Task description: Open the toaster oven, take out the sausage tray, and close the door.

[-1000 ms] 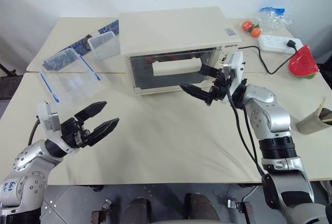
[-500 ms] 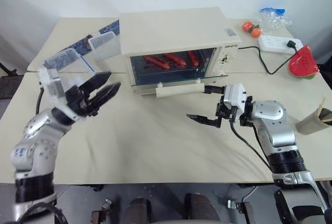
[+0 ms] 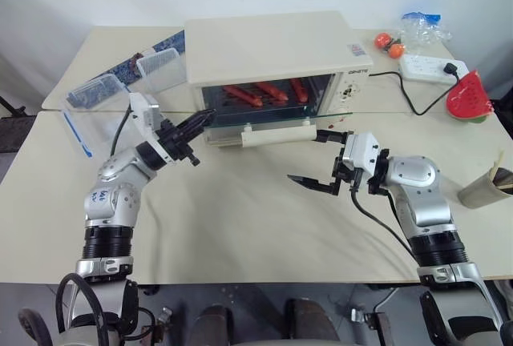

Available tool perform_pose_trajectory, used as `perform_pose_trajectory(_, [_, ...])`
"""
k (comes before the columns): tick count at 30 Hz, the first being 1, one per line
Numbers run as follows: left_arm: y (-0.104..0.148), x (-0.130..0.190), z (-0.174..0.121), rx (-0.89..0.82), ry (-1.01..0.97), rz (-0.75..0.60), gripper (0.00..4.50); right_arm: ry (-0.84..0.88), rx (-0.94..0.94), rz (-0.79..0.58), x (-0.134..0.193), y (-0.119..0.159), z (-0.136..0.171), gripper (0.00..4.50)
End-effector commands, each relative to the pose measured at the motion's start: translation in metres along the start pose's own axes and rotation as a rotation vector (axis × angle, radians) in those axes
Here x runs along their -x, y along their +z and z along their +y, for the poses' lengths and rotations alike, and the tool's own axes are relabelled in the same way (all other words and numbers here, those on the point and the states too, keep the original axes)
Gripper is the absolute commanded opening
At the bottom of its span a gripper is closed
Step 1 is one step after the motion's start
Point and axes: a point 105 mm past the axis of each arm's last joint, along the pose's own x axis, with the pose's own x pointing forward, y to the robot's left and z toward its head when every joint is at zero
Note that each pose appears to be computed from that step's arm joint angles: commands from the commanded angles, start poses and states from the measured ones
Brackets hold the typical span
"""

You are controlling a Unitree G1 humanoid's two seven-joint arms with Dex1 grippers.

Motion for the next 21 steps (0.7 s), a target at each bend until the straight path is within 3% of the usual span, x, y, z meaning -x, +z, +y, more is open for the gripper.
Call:
perform_pose_trajectory(1, [0.006, -0.005, -0.007, -0.032, -0.051, 0.003, 0.09, -0.043, 0.032, 0.014, 0.014, 0.005, 0.0, 4.5])
perform_pose_trajectory(7, [-0.014, 0.0, -0.018, -0.014, -0.118, 0.085, 0.09, -0.163, -0.023, 0.17, 0.069, -0.02, 0.021, 4.5])
perform_pose_trajectory(13, [-0.049, 0.012, -0.032, -0.003, -0.147, 0.201, 0.09, -0.289, -0.029, 0.373, 0.121, -0.035, 0.028, 4.5])
perform_pose_trajectory(18, [-0.072, 0.021, -0.039, -0.001, -0.148, 0.269, 0.09, -0.367, 0.006, 0.389, 0.13, -0.026, 0.014, 4.5])
perform_pose_trajectory(21, [-0.081, 0.027, -0.04, 0.015, -0.124, 0.282, 0.09, -0.418, 0.06, 0.341, 0.119, -0.014, -0.004, 4.5])
